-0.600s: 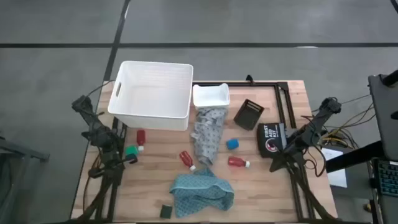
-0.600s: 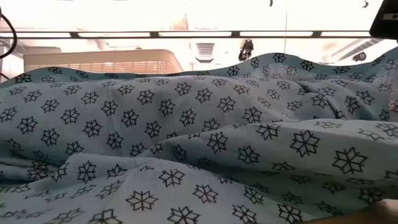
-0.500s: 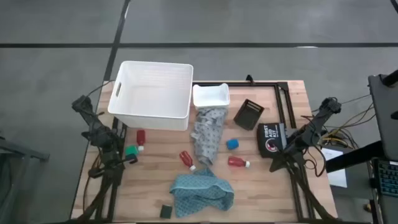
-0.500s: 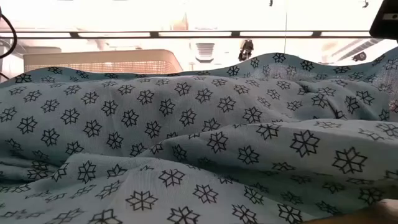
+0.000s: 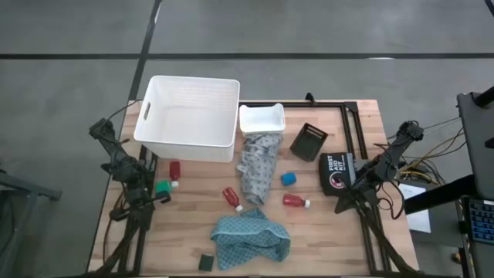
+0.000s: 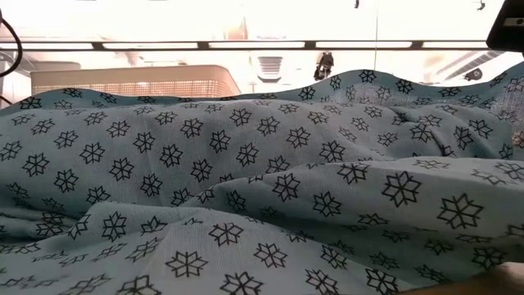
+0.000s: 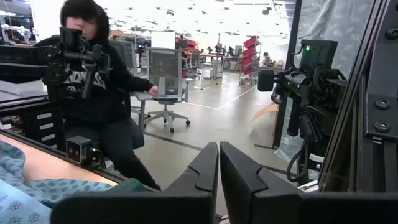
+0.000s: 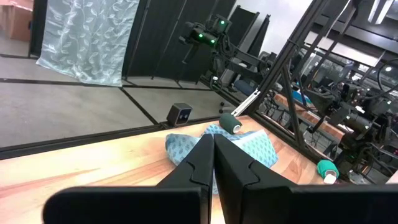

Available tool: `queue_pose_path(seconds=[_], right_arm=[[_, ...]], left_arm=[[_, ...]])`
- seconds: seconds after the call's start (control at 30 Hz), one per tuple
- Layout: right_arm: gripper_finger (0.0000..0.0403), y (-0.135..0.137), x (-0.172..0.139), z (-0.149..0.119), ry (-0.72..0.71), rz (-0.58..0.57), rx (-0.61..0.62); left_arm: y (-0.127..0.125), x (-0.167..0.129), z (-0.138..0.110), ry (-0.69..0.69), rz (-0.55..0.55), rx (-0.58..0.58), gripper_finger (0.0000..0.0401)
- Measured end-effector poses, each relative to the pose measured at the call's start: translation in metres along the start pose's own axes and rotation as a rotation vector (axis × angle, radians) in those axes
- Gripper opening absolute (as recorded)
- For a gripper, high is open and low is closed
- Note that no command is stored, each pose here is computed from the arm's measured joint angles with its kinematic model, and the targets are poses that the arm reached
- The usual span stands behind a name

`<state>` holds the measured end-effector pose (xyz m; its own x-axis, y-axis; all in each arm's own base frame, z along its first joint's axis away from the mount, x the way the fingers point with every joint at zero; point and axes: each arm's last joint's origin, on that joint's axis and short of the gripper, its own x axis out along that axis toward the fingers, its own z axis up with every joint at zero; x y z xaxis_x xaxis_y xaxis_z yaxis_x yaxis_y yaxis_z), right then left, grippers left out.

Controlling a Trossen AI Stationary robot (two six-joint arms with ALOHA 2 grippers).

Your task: Pick & Place Medicine items

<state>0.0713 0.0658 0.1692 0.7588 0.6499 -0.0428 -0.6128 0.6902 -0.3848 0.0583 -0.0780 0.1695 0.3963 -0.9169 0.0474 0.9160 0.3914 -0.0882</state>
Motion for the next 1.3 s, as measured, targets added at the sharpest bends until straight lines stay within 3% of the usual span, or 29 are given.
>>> queue_pose_path(seconds=[0.83, 1.03, 1.13, 1.3], right_arm=[[0.0008, -0.001, 0.000, 0.001, -0.014, -0.006, -0.009], [0.0008, -0.003, 0.000, 0.007, -0.076, -0.025, 0.157], [0.0008, -0.005, 0.000, 0.008, -0.069, -0.091, 0.149], [0.0008, -0.012, -0.002, 0.005, 0.019, -0.347, 0.153]], left_arm=[[0.000, 0.000, 0.000, 0.000, 0.000, 0.000, 0.0023], [0.000, 0.000, 0.000, 0.000, 0.000, 0.000, 0.0023], [0.000, 0.000, 0.000, 0.000, 0.000, 0.000, 0.0023], [0.000, 0.000, 0.000, -0.001, 0.000, 0.000, 0.0023]])
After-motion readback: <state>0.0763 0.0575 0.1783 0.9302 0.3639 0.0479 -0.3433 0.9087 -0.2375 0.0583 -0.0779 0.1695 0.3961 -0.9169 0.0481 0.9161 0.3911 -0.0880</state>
